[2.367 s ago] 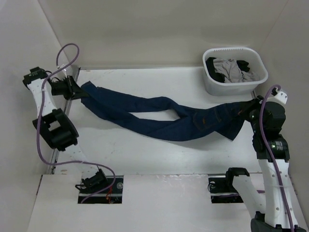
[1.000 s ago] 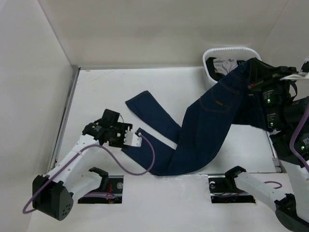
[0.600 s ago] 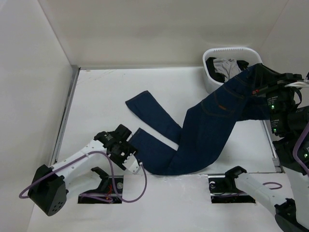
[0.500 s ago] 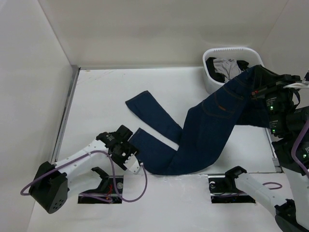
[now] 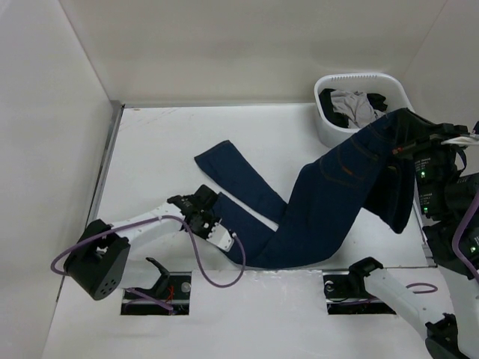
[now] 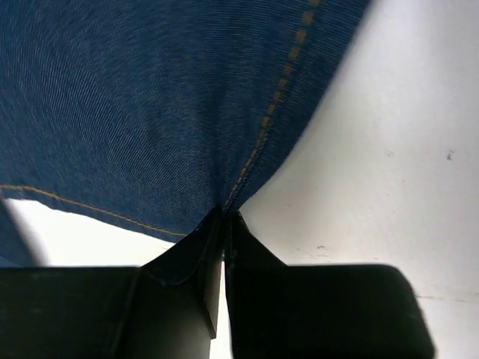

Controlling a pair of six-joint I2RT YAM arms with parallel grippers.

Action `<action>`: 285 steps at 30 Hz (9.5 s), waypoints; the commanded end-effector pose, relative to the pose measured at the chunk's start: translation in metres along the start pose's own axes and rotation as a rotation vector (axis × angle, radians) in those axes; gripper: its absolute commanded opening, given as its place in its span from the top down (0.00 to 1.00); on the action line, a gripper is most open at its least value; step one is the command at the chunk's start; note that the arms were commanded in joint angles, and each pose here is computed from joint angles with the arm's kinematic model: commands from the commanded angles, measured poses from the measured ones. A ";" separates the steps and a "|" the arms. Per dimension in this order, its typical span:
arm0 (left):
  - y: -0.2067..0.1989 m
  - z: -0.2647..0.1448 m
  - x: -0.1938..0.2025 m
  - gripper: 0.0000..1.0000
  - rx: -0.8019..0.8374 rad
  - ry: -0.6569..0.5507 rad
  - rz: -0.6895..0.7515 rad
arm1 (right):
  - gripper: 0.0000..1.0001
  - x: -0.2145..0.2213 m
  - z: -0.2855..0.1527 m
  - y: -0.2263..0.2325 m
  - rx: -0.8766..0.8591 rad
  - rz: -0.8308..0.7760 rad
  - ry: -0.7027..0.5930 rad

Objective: Fold and stack the trousers
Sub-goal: Flatten the trousers out

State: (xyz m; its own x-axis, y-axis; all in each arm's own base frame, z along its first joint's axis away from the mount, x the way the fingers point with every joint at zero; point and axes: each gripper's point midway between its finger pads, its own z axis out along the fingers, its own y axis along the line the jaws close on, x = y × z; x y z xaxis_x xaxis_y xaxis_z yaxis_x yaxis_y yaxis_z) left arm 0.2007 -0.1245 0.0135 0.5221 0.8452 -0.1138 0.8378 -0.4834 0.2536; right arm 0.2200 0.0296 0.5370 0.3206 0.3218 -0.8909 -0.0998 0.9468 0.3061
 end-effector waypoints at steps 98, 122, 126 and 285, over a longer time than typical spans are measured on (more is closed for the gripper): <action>0.036 -0.174 0.191 0.97 0.272 -0.454 -2.003 | 0.99 -0.015 -0.035 -0.069 0.268 -0.097 -0.060; 0.123 -0.073 0.234 0.72 0.270 -0.281 -1.841 | 0.99 0.039 -0.007 -0.085 0.290 -0.091 0.054; 0.178 -0.109 0.275 0.66 -0.164 -0.293 -1.832 | 0.99 0.057 -0.005 -0.087 0.287 -0.085 0.093; 0.142 -0.125 0.405 1.00 -0.802 0.029 -2.075 | 0.97 0.325 -0.131 -0.103 0.436 0.617 0.748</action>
State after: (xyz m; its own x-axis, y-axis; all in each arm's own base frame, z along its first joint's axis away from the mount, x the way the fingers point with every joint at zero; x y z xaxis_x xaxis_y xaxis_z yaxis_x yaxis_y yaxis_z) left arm 0.5110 0.1751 0.1082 -0.7845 -0.0433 -0.6186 -0.1155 0.9903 0.0771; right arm 0.2289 0.0250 0.2061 -0.2564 0.7611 -0.5958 0.2559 0.6478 0.7175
